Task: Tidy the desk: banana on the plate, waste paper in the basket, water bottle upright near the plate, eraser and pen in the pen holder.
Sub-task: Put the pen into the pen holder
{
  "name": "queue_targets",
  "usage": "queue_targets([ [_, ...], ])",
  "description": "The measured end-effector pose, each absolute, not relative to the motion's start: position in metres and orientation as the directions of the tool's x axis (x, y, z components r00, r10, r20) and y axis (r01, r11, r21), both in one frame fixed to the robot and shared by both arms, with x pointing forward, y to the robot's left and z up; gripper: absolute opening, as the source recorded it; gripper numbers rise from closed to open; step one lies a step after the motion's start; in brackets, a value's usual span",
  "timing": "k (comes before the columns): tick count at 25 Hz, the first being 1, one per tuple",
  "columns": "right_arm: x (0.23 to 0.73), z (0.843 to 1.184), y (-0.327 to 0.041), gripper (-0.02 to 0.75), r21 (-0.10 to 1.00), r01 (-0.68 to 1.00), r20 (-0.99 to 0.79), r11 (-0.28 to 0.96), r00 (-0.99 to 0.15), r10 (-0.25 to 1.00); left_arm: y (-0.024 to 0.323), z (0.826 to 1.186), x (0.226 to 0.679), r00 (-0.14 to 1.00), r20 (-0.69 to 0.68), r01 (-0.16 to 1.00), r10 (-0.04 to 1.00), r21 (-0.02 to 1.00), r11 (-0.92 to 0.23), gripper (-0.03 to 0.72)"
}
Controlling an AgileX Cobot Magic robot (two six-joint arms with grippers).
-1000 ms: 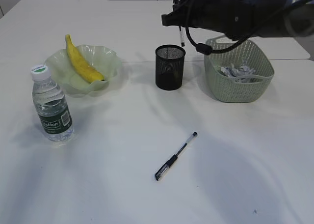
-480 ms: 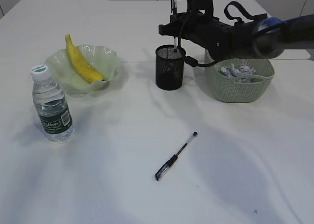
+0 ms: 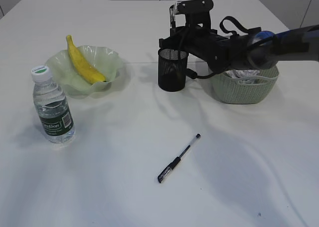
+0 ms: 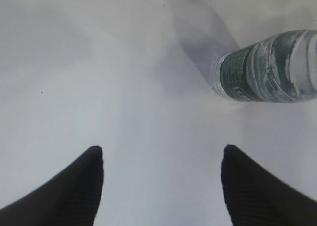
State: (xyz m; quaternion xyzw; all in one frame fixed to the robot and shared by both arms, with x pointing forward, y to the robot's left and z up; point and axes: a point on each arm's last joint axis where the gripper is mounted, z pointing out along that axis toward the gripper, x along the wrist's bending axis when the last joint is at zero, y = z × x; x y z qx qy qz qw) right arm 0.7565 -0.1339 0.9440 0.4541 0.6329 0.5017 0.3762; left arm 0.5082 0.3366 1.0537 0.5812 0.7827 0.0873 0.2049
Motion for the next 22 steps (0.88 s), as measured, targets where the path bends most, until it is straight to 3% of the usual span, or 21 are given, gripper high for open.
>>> queue_targets([
  [6, 0.757, 0.936, -0.134, 0.076, 0.97, 0.225, -0.016, 0.088, -0.304, 0.953, 0.337, 1.054, 0.509, -0.24, -0.216, 0.872, 0.947, 0.38, 0.308, 0.528],
  [13, 0.756, 0.934, -0.134, 0.262, 0.966, 0.241, -0.016, 0.093, -0.304, 0.952, 0.337, 1.054, 0.509, -0.239, -0.215, 0.87, 0.947, 0.385, 0.308, 0.528],
  [18, 0.756, 0.935, -0.134, 0.281, 0.963, 0.251, -0.013, 0.093, -0.303, 0.953, 0.337, 1.054, 0.509, -0.239, -0.215, 0.869, 0.947, 0.387, 0.308, 0.528],
  [22, 0.752, 0.959, -0.135, 0.283, 0.959, 0.266, -0.013, 0.098, -0.304, 0.952, 0.337, 1.054, 0.509, -0.239, -0.214, 0.869, 0.947, 0.387, 0.307, 0.528],
])
